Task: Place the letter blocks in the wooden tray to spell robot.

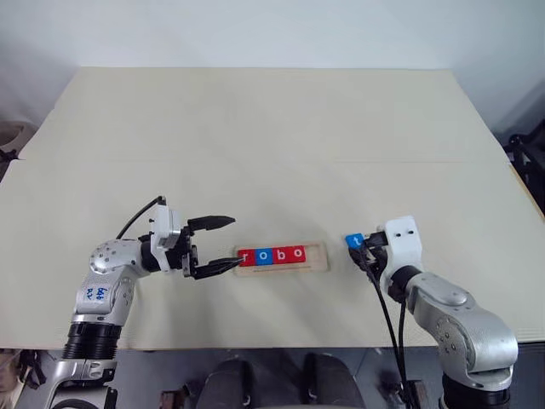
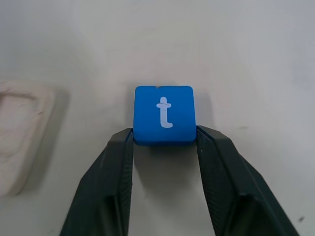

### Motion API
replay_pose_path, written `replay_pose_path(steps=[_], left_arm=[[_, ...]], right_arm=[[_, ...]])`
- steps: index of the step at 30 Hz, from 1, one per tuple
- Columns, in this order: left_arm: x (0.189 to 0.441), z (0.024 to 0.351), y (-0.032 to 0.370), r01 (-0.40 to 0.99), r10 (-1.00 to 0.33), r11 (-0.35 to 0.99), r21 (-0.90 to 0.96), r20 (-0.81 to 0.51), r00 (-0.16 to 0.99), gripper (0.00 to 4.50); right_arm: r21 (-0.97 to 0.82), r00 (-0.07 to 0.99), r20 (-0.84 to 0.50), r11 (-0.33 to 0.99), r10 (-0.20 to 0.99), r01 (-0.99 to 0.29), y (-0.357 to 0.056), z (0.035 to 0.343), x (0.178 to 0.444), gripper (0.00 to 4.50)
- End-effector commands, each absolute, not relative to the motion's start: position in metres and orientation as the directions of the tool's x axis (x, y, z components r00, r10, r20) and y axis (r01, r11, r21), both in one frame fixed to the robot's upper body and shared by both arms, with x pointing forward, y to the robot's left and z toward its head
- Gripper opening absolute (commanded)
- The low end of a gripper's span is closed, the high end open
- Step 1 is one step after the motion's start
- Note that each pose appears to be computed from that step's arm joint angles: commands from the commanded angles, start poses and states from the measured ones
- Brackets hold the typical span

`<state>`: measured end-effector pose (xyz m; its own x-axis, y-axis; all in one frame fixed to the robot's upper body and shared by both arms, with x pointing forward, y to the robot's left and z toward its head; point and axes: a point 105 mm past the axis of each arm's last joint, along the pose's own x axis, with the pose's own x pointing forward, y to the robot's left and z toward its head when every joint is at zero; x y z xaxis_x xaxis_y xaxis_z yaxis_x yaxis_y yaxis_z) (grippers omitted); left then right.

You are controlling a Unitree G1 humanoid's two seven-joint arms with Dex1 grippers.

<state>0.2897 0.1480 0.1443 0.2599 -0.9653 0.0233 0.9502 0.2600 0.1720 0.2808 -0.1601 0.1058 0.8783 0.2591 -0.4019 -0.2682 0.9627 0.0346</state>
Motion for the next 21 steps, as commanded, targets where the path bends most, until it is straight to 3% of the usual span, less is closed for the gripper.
replay_pose_path(steps=[1,5,12,17,21], left_arm=[[0.289,0.151,0.146,0.946,-0.969,0.248,0.208,0.034,0.246,4.5],[0.289,0.153,0.147,0.941,-0.965,0.26,0.217,0.037,0.258,4.5],[0.288,0.155,0.15,0.929,-0.957,0.288,0.233,0.045,0.285,4.5],[0.28,0.157,0.15,0.933,-0.963,0.27,0.239,0.041,0.268,4.5],[0.273,0.157,0.149,0.938,-0.97,0.24,0.249,0.022,0.242,4.5]], right_arm=[[0.052,0.863,-0.404,0.95,0.302,-0.308,-0.165,0.109,0.278,3.14],[0.003,0.837,-0.405,0.916,0.369,-0.402,-0.177,0.117,0.282,4.45],[-0.164,0.562,-0.444,0.553,0.698,-0.817,-0.196,0.131,0.282,4.45],[-0.267,0.394,-0.481,0.298,0.783,-0.917,-0.202,0.134,0.297,4.45],[-0.289,0.332,-0.524,0.203,0.784,-0.936,-0.207,0.133,0.317,4.45]])
